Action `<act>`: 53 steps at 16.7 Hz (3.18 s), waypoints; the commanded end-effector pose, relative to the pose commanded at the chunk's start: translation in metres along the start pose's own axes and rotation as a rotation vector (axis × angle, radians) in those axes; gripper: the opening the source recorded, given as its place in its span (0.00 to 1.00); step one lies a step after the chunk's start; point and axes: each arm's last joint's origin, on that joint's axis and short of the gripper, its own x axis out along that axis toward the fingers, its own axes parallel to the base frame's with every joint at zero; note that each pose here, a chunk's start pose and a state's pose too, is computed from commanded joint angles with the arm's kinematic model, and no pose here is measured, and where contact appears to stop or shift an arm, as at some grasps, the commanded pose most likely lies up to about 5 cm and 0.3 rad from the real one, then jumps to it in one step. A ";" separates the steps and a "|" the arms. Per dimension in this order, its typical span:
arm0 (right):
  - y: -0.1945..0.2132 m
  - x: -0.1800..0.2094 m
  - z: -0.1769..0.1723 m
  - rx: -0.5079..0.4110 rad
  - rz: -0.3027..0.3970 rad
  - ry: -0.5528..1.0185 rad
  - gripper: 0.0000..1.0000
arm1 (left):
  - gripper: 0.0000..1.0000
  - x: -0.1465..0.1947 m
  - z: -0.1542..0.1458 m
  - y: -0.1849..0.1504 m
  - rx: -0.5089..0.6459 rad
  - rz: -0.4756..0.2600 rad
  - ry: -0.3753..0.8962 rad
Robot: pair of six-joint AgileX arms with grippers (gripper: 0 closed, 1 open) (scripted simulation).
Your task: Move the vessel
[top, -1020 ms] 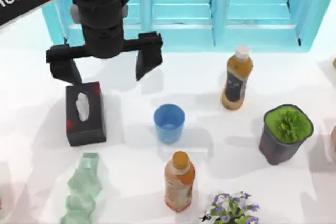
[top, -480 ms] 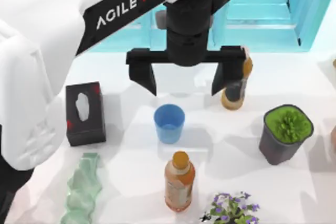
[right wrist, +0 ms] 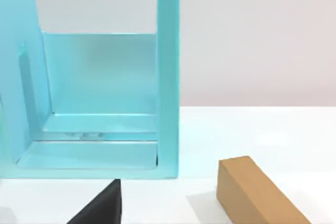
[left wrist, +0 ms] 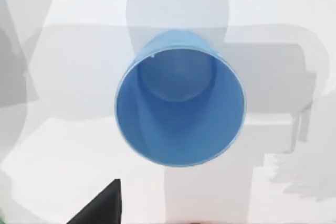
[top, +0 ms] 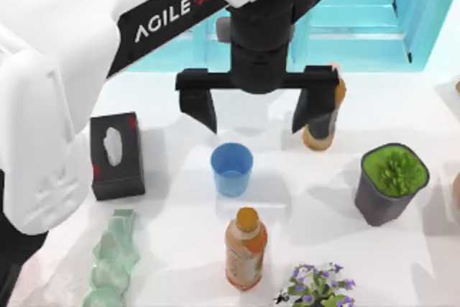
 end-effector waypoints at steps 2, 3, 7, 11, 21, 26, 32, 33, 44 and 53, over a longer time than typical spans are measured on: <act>0.000 0.000 0.000 0.000 0.000 0.000 1.00 | 1.00 0.015 0.001 -0.001 0.002 0.001 0.002; 0.000 0.000 0.000 0.000 0.000 0.000 1.00 | 1.00 0.026 0.002 -0.002 0.002 0.001 0.003; 0.000 0.000 0.000 0.000 0.000 0.000 1.00 | 1.00 0.074 0.001 -0.002 0.002 -0.003 -0.002; 0.000 0.000 0.000 0.000 0.000 0.000 1.00 | 1.00 0.096 -0.001 -0.001 0.002 0.001 0.002; 0.000 0.000 0.000 0.000 0.000 0.000 1.00 | 0.47 0.096 -0.001 -0.001 0.002 0.001 0.002; 0.000 0.000 0.000 0.000 0.000 0.000 1.00 | 0.10 0.096 -0.001 -0.001 0.002 0.001 0.002; 0.000 0.000 0.000 0.000 0.000 0.000 1.00 | 0.00 0.096 -0.001 -0.001 0.002 0.001 0.002; 0.000 0.000 0.000 0.000 0.000 0.000 1.00 | 0.00 0.096 -0.001 -0.001 0.002 0.001 0.002; 0.000 0.000 0.000 0.000 0.000 0.000 1.00 | 0.00 0.029 -0.003 0.080 0.131 -0.038 0.035; 0.000 0.000 0.000 0.000 0.000 0.000 1.00 | 0.00 0.021 0.001 0.278 0.018 -0.004 0.016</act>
